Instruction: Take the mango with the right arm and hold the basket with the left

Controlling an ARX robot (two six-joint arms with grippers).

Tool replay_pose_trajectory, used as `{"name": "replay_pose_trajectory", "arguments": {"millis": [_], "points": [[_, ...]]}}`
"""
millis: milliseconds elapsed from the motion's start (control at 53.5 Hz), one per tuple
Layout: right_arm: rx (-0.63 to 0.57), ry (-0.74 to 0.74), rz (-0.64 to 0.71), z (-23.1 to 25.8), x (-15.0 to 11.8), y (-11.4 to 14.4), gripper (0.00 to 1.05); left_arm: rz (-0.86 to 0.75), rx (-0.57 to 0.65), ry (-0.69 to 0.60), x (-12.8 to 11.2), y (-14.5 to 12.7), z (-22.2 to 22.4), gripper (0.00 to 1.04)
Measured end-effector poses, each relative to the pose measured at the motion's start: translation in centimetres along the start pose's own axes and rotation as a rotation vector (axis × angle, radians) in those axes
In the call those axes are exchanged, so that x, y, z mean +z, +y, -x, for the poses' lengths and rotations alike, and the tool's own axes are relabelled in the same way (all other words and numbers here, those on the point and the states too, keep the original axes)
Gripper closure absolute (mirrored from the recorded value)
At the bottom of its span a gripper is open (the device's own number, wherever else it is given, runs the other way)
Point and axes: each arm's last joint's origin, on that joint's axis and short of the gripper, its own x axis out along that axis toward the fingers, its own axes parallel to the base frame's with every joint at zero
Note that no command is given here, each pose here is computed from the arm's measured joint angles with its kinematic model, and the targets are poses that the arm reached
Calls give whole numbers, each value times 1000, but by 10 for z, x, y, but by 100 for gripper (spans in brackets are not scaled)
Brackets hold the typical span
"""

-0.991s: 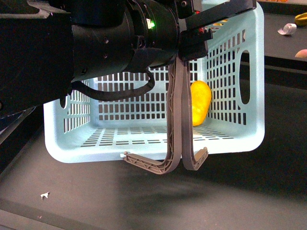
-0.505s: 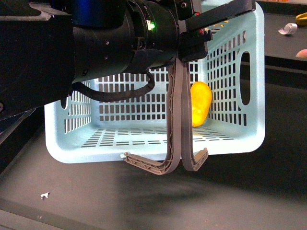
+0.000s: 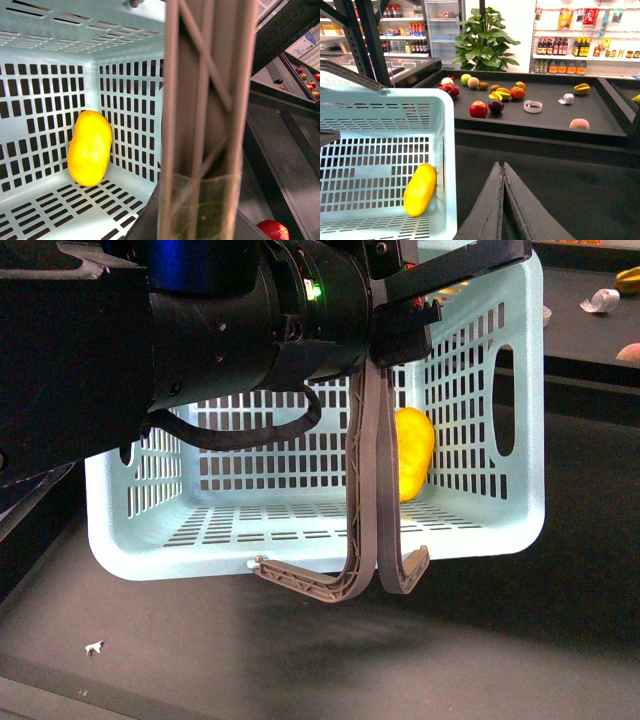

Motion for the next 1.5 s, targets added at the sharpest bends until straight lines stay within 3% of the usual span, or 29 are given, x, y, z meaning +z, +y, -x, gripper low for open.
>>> {"name": "replay_pose_trajectory", "arguments": {"millis": [1496], "points": [[4,3,1,27,-2,0,103,2,0,0,0,0,0,99]]}}
